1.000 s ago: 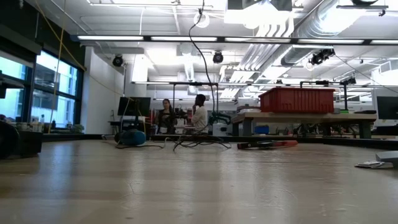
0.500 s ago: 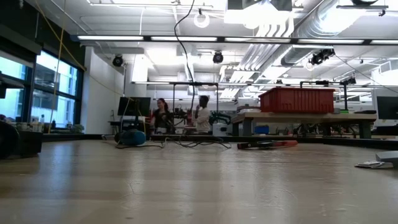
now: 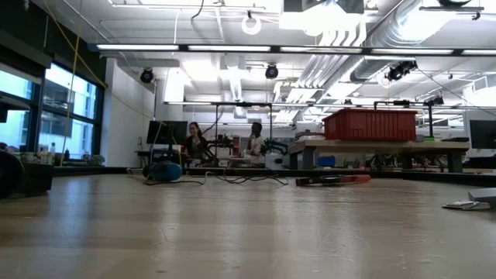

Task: Coil cords
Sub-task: Coil the black wire onto the black spool

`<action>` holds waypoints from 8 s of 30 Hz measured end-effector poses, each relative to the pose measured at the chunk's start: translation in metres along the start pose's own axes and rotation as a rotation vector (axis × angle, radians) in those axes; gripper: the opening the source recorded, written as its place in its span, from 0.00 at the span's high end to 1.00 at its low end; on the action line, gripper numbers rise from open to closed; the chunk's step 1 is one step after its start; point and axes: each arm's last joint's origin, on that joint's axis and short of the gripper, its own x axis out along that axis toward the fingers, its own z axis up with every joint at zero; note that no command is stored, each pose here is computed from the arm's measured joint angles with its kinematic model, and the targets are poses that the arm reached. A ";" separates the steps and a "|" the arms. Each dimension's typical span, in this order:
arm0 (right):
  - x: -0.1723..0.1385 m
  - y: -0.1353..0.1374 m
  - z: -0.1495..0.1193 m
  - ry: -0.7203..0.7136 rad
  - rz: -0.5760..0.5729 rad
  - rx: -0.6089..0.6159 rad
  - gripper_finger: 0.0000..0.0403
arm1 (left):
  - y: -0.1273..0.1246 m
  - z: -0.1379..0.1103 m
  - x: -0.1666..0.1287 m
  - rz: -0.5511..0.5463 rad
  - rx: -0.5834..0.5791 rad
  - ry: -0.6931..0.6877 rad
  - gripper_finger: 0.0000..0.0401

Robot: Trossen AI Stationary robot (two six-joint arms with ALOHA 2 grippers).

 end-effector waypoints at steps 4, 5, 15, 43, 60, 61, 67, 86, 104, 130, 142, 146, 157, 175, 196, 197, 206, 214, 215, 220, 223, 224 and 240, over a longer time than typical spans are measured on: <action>0.001 -0.002 0.000 -0.010 -0.015 -0.081 0.51 | -0.008 -0.001 0.001 -0.014 -0.013 -0.006 1.00; 0.003 -0.002 -0.001 -0.014 -0.017 -0.104 0.50 | -0.009 -0.003 0.002 -0.012 -0.024 -0.010 1.00; 0.009 -0.002 -0.007 -0.013 -0.010 -0.236 0.50 | -0.003 -0.019 0.019 0.010 -0.070 -0.017 1.00; 0.010 0.002 -0.010 0.010 -0.020 -0.211 1.00 | 0.002 -0.021 0.019 0.056 -0.074 -0.008 1.00; -0.048 0.030 0.029 0.034 0.047 -0.226 1.00 | 0.000 -0.015 -0.025 0.283 -0.249 0.172 1.00; -0.051 0.029 0.031 0.028 0.043 -0.228 1.00 | -0.001 -0.017 -0.025 0.280 -0.273 0.187 1.00; -0.066 0.021 0.046 -0.015 0.013 -0.227 1.00 | -0.005 -0.028 -0.022 0.282 -0.354 0.252 1.00; -0.057 0.013 0.039 0.010 0.008 -0.123 0.99 | -0.010 -0.033 -0.009 0.220 -0.342 0.235 1.00; 0.025 0.011 -0.041 0.153 -0.009 -0.231 0.47 | -0.016 -0.021 -0.005 0.162 -0.254 0.110 1.00; 0.028 0.010 -0.039 0.112 -0.065 -0.326 0.82 | -0.016 -0.021 -0.004 0.158 -0.223 0.108 1.00; -0.003 0.029 -0.011 0.105 -0.026 -0.224 1.00 | -0.007 -0.022 -0.012 0.253 -0.208 0.138 1.00; -0.026 0.041 0.006 0.098 0.013 -0.211 1.00 | 0.002 -0.027 -0.017 0.363 -0.185 0.177 1.00; -0.070 0.032 0.027 0.178 -0.148 -0.243 1.00 | -0.003 -0.038 -0.017 0.322 -0.368 0.280 1.00; -0.059 0.002 0.038 0.048 -0.180 -0.234 1.00 | 0.006 -0.083 0.030 0.205 -0.547 0.412 1.00; -0.025 0.007 0.029 -0.101 0.047 -0.073 1.00 | 0.050 -0.076 0.068 -0.126 -0.345 0.188 1.00; -0.025 0.007 0.030 -0.105 0.048 -0.068 1.00 | 0.052 -0.073 0.067 -0.126 -0.316 0.172 1.00; -0.026 0.008 0.030 -0.101 0.084 0.055 1.00 | 0.058 -0.039 0.039 -0.069 -0.135 0.115 1.00; -0.025 0.006 0.024 -0.042 0.090 0.100 1.00 | 0.041 -0.020 0.012 0.065 -0.051 0.125 1.00; -0.024 0.005 0.022 -0.014 0.096 0.112 0.99 | 0.038 -0.018 0.009 0.081 -0.047 0.131 1.00; -0.027 -0.004 0.013 0.099 0.065 0.136 0.84 | 0.024 -0.011 -0.001 0.092 -0.034 0.127 1.00; -0.025 -0.003 0.009 0.114 0.050 0.104 0.71 | 0.012 -0.005 -0.006 0.093 -0.033 0.083 1.00; -0.024 -0.003 0.008 0.116 0.039 0.077 0.67 | 0.009 -0.003 -0.007 0.095 -0.033 0.070 1.00; 0.017 -0.005 -0.022 0.061 0.007 -0.061 0.54 | 0.003 -0.012 0.004 0.101 -0.049 0.032 1.00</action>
